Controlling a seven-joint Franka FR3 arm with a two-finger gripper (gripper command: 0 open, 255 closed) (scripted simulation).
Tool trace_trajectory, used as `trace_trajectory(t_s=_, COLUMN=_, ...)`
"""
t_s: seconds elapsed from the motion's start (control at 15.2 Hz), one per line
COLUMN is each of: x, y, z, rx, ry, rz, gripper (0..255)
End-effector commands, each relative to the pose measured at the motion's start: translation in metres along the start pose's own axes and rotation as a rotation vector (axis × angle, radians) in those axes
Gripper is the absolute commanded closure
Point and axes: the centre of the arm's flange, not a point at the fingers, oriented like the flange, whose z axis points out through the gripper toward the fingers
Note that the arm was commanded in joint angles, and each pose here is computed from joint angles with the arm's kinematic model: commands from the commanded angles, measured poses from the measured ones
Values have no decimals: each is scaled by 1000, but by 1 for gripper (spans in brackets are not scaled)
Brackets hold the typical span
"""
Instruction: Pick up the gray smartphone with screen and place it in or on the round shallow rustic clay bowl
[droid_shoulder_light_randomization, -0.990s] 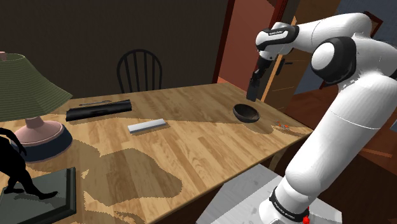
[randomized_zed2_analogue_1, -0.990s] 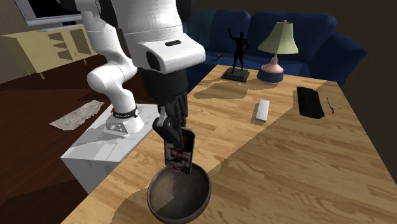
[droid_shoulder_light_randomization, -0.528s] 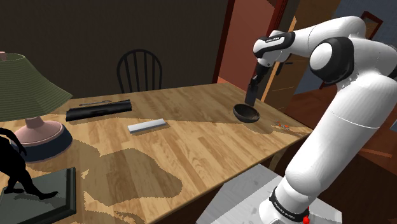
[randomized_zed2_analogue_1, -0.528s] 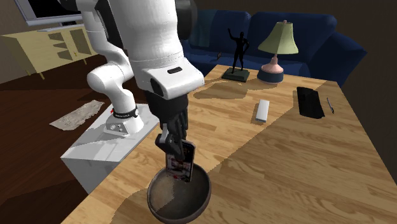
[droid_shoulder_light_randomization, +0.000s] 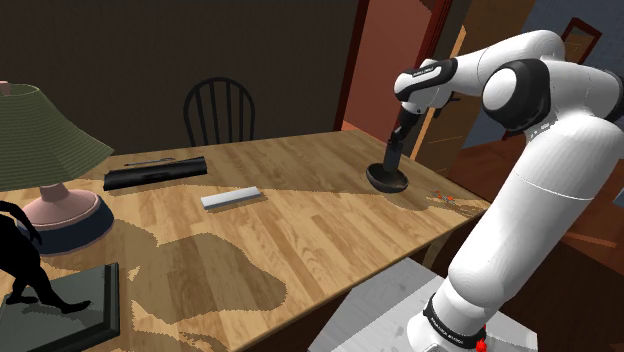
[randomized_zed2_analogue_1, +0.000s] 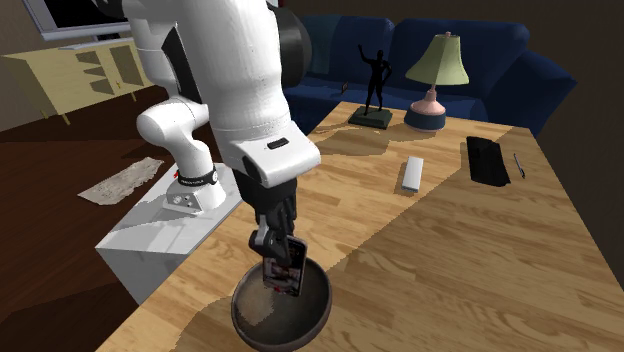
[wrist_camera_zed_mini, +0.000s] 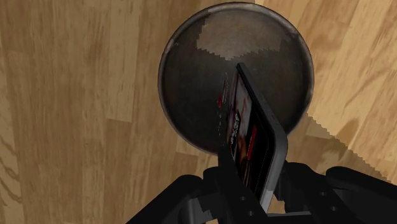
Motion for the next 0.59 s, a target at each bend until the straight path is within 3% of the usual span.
trace_trajectory(t_s=0.0, x=0, y=0, z=1, rx=0, ry=0, rz=0, gripper=255)
trace_trajectory(t_s=0.26, x=0, y=0, z=1, rx=0, ry=0, rz=0, gripper=255)
trace_trajectory(t_s=0.33, x=0, y=0, z=1, rx=0, ry=0, rz=0, gripper=0)
trace_trajectory(t_s=0.53, x=0, y=0, z=1, rx=0, ry=0, rz=0, gripper=0)
